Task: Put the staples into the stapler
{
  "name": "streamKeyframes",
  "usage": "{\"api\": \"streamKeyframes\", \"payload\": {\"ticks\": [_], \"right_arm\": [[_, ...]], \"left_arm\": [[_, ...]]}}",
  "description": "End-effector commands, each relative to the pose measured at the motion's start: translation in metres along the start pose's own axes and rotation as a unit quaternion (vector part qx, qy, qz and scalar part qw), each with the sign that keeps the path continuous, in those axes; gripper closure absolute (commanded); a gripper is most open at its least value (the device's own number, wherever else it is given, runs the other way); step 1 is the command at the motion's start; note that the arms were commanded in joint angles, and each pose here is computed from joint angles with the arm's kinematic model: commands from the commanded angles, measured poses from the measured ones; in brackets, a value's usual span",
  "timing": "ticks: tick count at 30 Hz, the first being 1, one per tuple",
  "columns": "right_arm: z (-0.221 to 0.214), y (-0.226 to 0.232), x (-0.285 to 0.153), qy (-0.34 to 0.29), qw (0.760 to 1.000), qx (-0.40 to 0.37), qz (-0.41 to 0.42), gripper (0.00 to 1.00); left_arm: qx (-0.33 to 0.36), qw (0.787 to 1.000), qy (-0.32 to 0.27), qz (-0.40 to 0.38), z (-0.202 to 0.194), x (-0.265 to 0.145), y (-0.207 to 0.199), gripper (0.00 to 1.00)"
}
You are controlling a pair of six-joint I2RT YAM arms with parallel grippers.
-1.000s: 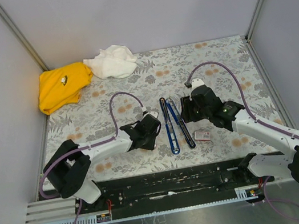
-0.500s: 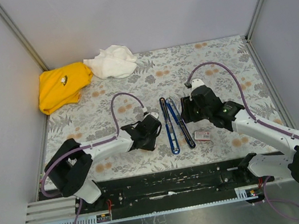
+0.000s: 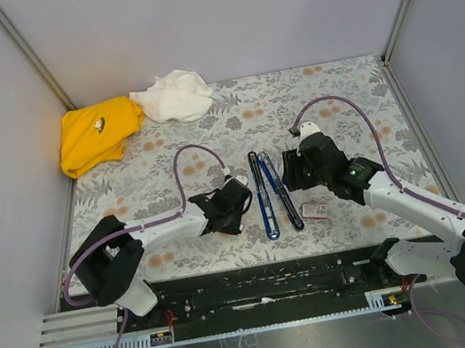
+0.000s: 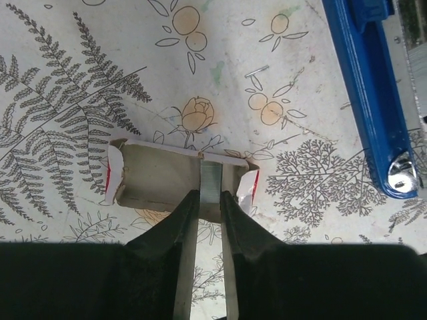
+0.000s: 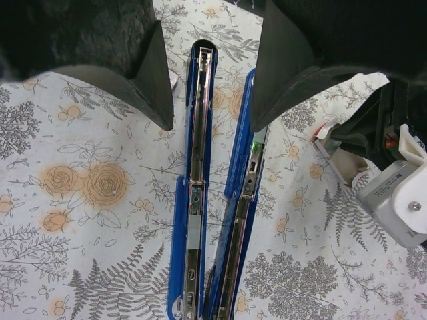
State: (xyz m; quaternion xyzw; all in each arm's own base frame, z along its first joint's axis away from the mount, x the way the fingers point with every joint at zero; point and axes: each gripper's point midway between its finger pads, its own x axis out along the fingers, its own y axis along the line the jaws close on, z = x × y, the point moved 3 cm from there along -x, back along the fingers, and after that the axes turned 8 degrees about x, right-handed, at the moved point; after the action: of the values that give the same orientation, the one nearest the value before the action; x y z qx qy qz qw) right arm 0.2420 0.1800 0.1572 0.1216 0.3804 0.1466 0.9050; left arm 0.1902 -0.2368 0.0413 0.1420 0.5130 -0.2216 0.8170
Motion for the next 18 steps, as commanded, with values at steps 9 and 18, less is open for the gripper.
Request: {"api": "streamKeyframes", "payload": {"ticks": [9,18], "right_arm": [[0.013,0.069,-0.043,0.012,0.974,0.071,0.214,0.42],[0.028,0.127,-0.084,0.016,0.899,0.123,0.421,0.31]], "left_arm": [[-0.104,0.969,-0.146,-0.168,0.061,-0.083,-0.012,0.85],[-0.151,0.864,-0.247,-0.412,0.089,-0.174,-0.022,0.85]]}}
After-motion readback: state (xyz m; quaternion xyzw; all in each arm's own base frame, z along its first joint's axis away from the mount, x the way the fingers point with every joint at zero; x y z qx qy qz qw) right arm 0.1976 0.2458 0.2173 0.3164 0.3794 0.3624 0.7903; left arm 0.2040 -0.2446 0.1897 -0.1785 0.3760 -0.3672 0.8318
